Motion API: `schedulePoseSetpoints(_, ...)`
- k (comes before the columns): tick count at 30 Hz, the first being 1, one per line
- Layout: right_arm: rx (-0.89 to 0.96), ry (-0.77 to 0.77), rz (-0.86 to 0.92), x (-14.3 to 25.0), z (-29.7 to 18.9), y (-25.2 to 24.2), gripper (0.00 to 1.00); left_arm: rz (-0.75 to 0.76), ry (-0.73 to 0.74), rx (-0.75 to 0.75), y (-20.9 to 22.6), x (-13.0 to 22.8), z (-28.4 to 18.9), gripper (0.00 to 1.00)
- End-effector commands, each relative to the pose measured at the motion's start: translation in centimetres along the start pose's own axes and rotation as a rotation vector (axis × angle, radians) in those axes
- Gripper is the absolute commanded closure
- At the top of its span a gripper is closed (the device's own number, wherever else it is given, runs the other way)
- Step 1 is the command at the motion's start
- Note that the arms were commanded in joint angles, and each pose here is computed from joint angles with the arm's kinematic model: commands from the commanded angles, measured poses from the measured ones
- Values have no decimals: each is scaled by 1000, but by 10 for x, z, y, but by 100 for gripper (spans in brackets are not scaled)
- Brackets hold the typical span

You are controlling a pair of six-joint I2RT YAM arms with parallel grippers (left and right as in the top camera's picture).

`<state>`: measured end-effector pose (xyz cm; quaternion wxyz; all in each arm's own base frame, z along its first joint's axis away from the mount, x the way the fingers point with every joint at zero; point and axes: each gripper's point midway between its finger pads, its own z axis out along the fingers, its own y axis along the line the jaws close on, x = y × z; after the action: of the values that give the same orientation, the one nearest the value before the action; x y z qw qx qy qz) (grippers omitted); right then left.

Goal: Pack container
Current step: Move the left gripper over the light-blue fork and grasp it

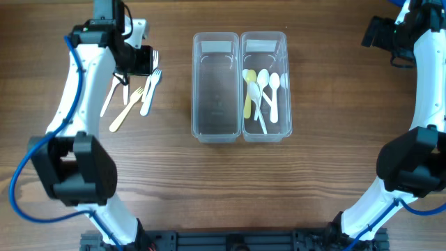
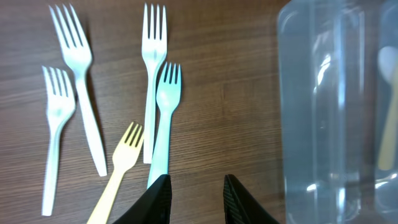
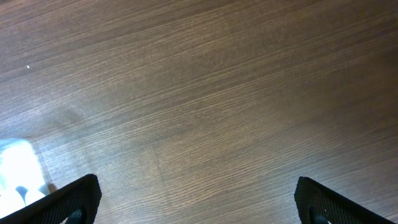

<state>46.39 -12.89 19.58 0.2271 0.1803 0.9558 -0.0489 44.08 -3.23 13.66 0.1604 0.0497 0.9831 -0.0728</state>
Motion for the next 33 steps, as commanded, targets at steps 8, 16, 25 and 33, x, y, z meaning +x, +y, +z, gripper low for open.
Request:
schedulePoseSetpoints(8, 11, -23, -5, -5, -6, -2, 0, -5, 123, 31, 6, 14, 57, 66)
schedulePoseSetpoints(16, 11, -23, -4, -5, -6, -2, 0, -8, 136, 32, 9, 15, 74, 55)
schedulePoseSetpoints(25, 11, -23, -5, -5, -6, -2, 0, -3, 108, 30, 10, 8, 80, 70)
schedulePoseSetpoints(33, 11, -23, -5, -5, -6, -2, 0, -13, 165, 34, 13, 19, 102, 75)
